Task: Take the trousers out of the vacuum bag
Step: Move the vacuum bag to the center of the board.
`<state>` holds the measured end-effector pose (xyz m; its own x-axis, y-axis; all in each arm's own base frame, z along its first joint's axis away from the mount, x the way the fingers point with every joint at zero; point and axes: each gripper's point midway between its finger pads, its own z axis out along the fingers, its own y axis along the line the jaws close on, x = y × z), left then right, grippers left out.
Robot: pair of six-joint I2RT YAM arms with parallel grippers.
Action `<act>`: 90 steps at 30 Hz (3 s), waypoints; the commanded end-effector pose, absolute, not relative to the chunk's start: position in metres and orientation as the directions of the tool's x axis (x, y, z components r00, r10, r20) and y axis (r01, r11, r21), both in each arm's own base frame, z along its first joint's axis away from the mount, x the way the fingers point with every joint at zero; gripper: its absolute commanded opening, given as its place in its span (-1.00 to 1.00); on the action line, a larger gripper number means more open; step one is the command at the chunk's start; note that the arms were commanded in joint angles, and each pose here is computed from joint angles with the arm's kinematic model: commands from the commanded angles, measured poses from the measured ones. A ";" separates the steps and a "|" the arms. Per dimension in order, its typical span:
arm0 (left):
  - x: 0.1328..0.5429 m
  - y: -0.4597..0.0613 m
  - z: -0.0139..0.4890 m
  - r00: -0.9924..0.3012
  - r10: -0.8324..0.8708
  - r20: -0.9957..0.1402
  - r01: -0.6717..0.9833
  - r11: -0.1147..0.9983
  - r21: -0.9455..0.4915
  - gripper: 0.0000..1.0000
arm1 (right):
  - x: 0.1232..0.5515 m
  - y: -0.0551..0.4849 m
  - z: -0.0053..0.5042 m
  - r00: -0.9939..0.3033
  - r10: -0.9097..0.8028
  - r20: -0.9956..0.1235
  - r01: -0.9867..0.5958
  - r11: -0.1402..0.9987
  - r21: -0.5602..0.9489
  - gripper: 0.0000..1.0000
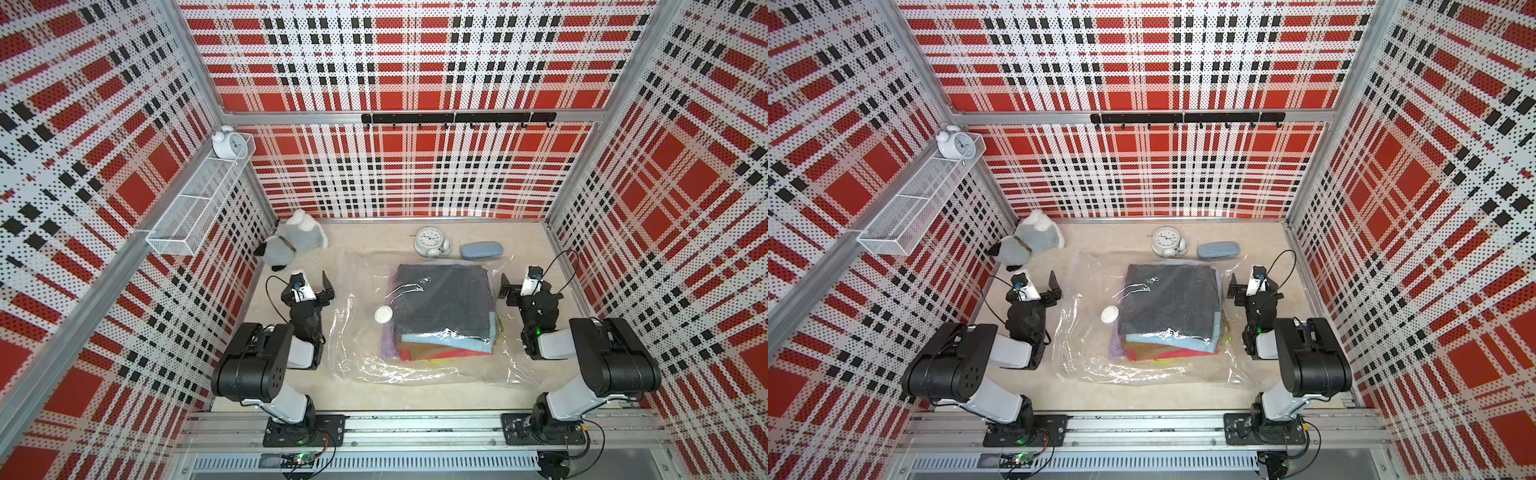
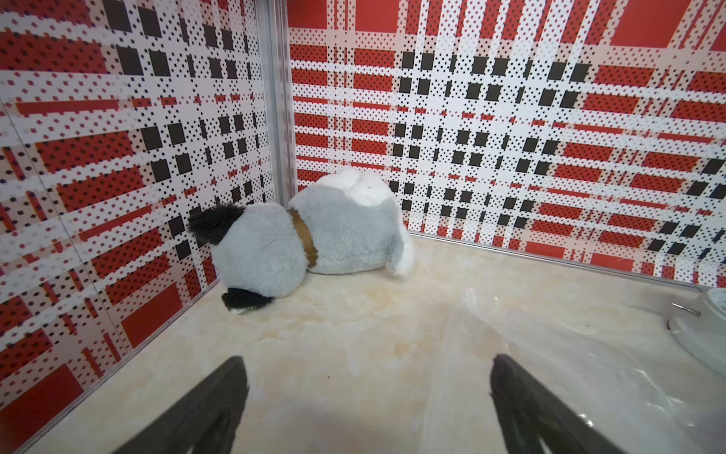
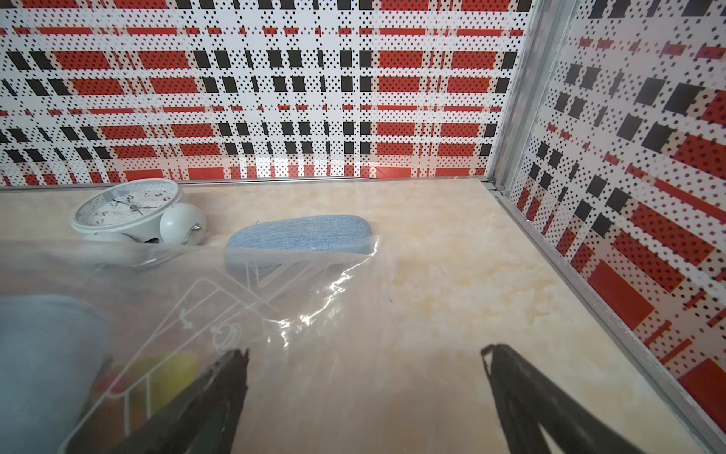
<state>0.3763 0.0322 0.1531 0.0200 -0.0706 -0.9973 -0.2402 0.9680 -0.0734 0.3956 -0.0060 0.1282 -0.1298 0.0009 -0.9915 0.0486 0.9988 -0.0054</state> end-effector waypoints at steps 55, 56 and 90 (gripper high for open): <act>0.398 -0.063 0.229 -0.175 0.037 -0.984 0.080 0.996 0.023 0.97 | 0.403 0.035 0.227 -0.379 0.103 -0.920 -0.090 0.985 0.147 1.00; 0.399 -0.064 0.228 -0.189 0.035 -0.981 0.074 0.997 0.021 0.97 | 0.401 0.040 0.225 -0.401 0.096 -0.911 -0.108 0.983 0.151 1.00; 0.372 -0.075 0.112 -0.546 -0.224 -0.807 -0.029 0.968 -0.250 0.83 | 0.363 0.131 0.160 -0.707 0.031 -0.707 -0.313 0.882 0.351 0.87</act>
